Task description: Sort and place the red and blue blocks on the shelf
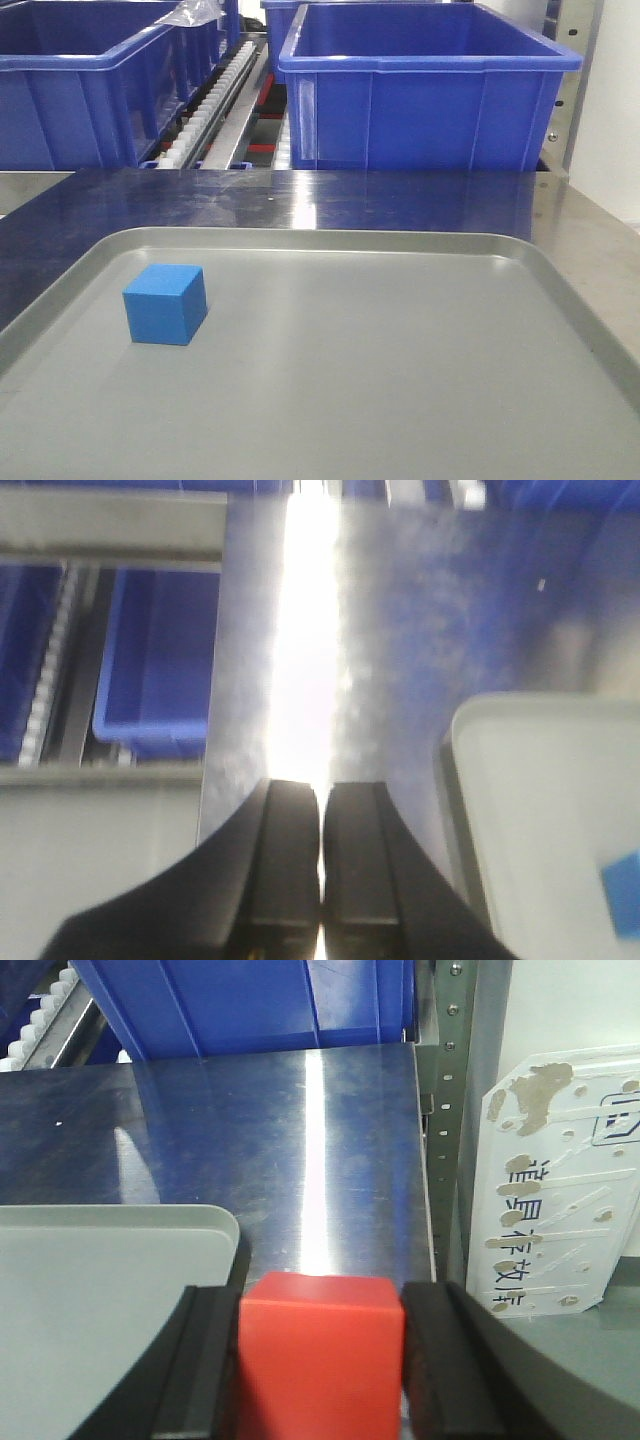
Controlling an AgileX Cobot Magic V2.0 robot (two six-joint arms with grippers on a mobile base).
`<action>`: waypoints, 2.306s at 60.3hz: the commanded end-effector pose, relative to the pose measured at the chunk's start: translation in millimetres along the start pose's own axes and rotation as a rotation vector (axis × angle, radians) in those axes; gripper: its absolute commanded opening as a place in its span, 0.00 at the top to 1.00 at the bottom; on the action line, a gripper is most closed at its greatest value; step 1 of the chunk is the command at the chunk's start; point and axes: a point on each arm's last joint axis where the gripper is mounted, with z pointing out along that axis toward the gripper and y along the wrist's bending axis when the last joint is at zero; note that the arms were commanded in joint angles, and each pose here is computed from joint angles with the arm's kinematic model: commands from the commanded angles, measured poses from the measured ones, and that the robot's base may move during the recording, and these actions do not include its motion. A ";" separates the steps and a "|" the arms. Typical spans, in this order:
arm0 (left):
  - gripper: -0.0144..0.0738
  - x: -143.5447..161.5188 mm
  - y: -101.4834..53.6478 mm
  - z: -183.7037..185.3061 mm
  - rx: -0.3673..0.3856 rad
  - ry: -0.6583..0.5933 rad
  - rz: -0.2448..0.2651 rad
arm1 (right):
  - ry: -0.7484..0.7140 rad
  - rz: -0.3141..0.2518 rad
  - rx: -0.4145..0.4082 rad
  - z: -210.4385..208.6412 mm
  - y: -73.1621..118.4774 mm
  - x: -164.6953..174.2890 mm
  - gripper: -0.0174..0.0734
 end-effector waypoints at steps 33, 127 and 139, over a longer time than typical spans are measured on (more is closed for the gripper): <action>0.29 -30.8 -15.3 26.7 0.072 0.281 -0.095 | -0.117 -0.008 0.001 -3.4 1.5 -17.5 0.74; 0.29 -1.7 -148.6 102.2 0.320 0.470 0.008 | -0.117 -0.008 0.001 -3.4 1.5 -17.5 0.74; 0.29 3.1 -149.0 108.6 0.307 0.491 0.013 | -0.117 -0.008 0.001 -3.4 1.5 -17.5 0.74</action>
